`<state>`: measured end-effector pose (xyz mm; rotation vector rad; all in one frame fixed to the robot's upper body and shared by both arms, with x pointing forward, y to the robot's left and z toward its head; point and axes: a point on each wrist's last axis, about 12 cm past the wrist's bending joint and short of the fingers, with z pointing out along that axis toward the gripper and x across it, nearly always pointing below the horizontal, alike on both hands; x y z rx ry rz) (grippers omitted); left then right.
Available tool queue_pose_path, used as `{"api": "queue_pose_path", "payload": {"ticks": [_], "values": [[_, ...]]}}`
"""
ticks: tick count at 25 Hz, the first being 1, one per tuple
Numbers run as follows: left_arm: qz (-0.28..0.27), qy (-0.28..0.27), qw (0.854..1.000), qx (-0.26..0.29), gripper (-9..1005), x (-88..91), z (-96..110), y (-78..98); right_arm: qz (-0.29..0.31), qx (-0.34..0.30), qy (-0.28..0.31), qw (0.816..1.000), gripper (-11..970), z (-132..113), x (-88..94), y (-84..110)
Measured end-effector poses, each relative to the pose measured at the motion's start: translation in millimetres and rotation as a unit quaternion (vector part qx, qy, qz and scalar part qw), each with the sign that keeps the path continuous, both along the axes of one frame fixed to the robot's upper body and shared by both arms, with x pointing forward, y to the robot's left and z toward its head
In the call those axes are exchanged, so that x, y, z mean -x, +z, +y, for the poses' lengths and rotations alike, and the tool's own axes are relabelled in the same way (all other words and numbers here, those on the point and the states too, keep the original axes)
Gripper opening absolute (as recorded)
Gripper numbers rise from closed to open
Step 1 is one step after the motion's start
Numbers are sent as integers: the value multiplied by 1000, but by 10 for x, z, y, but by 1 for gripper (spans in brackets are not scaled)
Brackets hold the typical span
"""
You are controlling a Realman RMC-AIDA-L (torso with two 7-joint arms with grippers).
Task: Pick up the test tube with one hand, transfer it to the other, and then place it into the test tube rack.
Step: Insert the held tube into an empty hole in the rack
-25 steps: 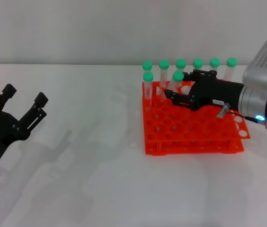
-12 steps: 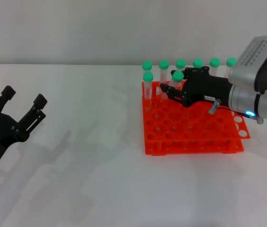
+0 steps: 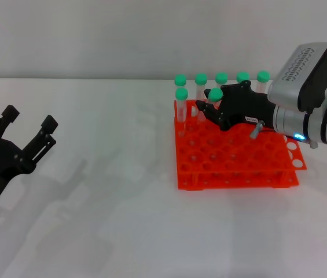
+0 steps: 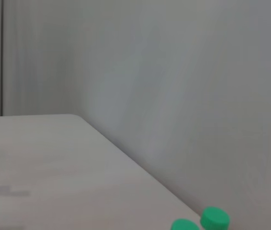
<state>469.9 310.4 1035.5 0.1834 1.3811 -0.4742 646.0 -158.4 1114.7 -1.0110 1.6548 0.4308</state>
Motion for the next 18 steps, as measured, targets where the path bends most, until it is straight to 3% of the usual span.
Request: {"api": "queue_pose_path", "payload": {"ticks": [7,18], "values": [[0,0,1000,0,893,0,-1,1,1,0,-1,1000,264,-3,0,-3],[-4,-6,1000,-1,893,-21,-21,14,-6,8,21,1000,266,134,-14,48]]}}
